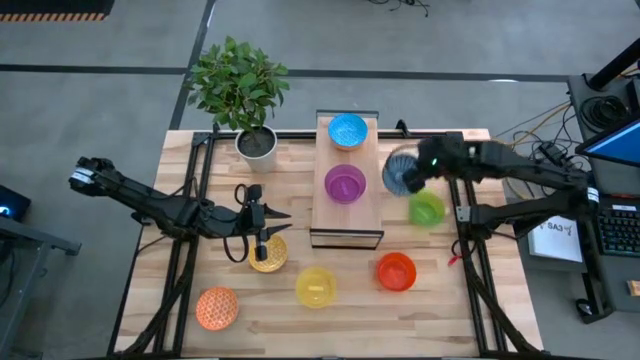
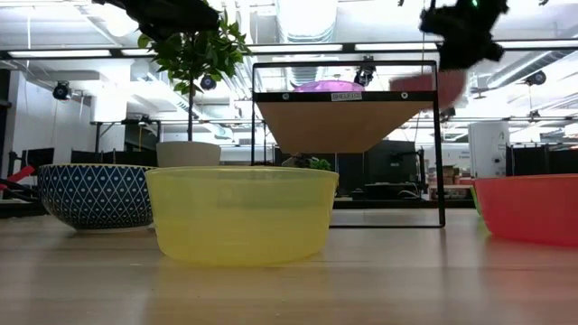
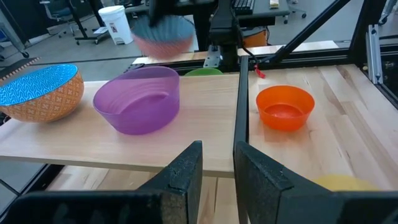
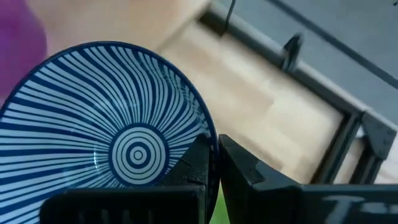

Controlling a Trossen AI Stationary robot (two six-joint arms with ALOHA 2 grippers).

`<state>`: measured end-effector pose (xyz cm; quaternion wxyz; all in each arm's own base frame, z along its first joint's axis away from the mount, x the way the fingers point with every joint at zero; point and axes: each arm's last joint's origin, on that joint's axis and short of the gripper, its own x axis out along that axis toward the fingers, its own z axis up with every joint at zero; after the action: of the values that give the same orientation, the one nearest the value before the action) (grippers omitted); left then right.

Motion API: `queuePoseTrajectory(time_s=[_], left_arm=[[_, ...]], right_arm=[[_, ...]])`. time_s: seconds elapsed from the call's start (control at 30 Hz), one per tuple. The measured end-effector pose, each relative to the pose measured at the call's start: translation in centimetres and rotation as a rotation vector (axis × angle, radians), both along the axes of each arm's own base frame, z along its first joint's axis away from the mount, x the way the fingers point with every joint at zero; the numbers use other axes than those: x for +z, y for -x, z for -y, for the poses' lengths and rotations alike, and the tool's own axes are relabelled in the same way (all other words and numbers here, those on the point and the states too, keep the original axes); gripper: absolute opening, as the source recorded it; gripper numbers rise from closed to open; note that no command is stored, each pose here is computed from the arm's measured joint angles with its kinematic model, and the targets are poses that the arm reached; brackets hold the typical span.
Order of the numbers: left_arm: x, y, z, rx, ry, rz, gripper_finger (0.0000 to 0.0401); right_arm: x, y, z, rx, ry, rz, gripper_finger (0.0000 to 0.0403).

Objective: Place and stack bowls onto a shelf
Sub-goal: Stack the dark blue patterned bowl on top of the blue patterned bowl on the shelf

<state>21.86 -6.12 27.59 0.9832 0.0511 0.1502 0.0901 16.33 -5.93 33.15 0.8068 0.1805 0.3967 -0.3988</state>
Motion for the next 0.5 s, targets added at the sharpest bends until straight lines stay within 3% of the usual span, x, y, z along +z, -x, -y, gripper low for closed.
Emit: queuePoseTrajectory(time_s=[0.2,0.5], left_arm=[[0.0,0.0,0.0,-0.009,-0.032,-0.006,0.0079],[0.2,0.0,0.0,-0.034,-0.121,-0.007,0.0079]], right_arm=[[4.1,0.2,2.7,-0.116,0.028,0.143,0.0013],[6.4,-3.0,8.0,-0.023,-0.121,0.278,0.0013]])
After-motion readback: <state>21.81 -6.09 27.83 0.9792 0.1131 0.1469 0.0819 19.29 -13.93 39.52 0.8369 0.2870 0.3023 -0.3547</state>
